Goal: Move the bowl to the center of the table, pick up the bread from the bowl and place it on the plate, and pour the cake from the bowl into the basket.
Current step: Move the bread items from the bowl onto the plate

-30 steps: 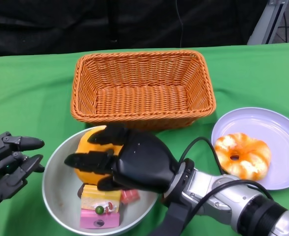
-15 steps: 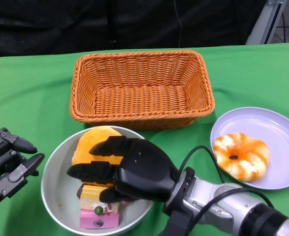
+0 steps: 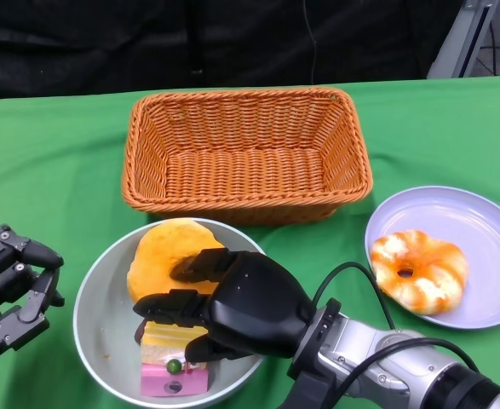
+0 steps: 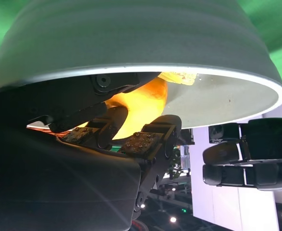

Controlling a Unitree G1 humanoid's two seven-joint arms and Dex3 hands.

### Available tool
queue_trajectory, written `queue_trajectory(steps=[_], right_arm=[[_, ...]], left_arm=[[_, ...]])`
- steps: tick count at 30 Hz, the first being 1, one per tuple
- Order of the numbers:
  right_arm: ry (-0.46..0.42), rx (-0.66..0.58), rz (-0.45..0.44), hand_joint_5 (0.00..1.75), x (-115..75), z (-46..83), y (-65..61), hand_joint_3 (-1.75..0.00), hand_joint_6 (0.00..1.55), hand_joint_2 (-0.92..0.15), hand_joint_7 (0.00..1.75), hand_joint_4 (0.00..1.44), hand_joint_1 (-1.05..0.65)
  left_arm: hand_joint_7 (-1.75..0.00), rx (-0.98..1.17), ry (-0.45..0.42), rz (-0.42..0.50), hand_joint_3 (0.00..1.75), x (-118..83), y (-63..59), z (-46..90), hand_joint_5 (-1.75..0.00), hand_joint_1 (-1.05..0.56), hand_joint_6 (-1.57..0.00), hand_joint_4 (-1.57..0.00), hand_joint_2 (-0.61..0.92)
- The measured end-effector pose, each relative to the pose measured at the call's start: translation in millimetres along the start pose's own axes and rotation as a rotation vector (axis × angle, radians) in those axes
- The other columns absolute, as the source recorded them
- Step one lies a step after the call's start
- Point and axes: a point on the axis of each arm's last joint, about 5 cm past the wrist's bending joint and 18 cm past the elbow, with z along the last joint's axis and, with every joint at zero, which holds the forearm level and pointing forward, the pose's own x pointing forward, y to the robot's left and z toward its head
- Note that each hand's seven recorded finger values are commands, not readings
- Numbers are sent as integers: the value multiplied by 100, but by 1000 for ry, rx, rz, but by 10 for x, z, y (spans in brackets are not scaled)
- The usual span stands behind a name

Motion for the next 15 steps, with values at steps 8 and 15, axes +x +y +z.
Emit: queue_trajectory(steps=[8,15], right_arm=[[12,-8,8,12,2,-5,-1,-1,60,-90,0,66,-55],[56,-29,4,10,1,-35,-4,-1,56,-92,0,66,-57]], left_arm=[[-119,-20,2,16,84,0,20,5,-164,-11,-73,-60,66],[-122,-43,1,7,82,16,43,35,-160,-7,-76,-69,68]])
